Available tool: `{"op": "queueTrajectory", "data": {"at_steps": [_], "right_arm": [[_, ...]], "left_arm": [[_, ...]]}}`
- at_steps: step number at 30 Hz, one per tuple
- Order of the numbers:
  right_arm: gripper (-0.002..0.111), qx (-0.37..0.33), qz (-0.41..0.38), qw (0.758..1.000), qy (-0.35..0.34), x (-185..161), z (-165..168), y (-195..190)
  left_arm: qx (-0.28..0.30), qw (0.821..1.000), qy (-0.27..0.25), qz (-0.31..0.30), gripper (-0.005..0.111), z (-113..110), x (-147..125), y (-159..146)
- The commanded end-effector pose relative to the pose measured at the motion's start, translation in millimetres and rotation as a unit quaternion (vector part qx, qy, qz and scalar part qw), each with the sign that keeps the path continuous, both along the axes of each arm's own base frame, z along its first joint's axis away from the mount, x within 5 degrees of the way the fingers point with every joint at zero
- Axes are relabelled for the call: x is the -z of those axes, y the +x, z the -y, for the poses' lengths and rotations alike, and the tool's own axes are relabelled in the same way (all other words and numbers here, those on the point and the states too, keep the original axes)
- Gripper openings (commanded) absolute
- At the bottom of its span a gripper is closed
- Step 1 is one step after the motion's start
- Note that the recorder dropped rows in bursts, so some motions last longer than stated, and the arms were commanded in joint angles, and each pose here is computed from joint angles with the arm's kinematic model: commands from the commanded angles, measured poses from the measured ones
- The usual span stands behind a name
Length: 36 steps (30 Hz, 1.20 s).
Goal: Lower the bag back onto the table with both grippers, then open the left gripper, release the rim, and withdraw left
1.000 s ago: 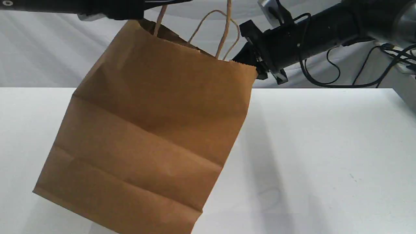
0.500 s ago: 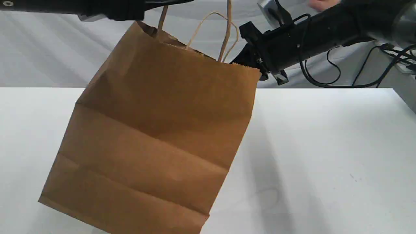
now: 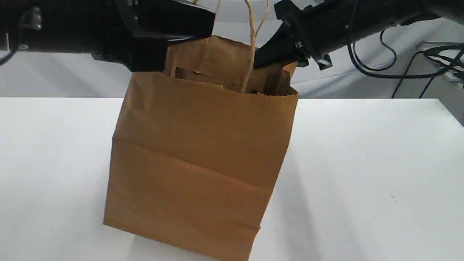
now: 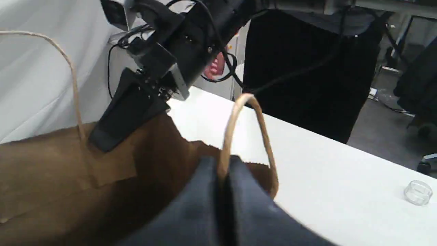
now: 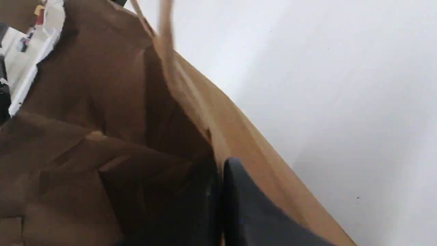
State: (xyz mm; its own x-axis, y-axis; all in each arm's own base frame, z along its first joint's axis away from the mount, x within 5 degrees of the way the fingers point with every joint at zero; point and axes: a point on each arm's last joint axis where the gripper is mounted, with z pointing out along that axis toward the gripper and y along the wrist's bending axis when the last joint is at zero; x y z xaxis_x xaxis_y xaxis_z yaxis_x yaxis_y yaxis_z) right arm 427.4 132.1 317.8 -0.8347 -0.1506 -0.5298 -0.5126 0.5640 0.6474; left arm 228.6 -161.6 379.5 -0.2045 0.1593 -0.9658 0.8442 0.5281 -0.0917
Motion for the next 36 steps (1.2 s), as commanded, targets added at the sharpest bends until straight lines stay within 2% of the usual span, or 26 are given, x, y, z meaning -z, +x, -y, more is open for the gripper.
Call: {"op": "queueTrajectory", "data": {"at_steps": [1,6,8,13,19,27,32,36], "right_arm": [[0.000,0.002,0.022,1.000,-0.008,-16,2,-7],[0.000,-0.004,0.020,0.999,-0.025,-16,-5,-11],[0.000,-0.018,0.022,0.999,-0.041,-14,-16,-15],[0.000,-0.050,0.031,0.992,-0.111,-5,-38,-25],[0.000,-0.050,0.023,0.993,-0.102,-6,-44,-27],[0.000,-0.048,0.021,0.993,-0.104,-6,-43,-27],[0.000,-0.048,0.021,0.993,-0.104,-6,-43,-27],[0.000,-0.048,0.021,0.993,-0.105,-5,-43,-27]], "left_arm": [[-0.001,0.999,-0.043,0.004,0.000,1,5,-4],[-0.021,0.995,-0.093,-0.012,0.000,0,21,-3],[-0.017,0.997,-0.072,-0.003,0.000,-1,31,-4],[-0.020,0.998,-0.059,-0.027,0.000,-2,48,-7],[-0.019,0.998,-0.044,-0.037,0.000,-4,62,-10],[-0.015,0.998,-0.045,-0.039,0.000,-4,63,-11],[-0.015,0.998,-0.045,-0.039,0.009,-4,63,-11],[-0.005,0.998,-0.049,-0.039,0.028,-3,62,-13]]}}
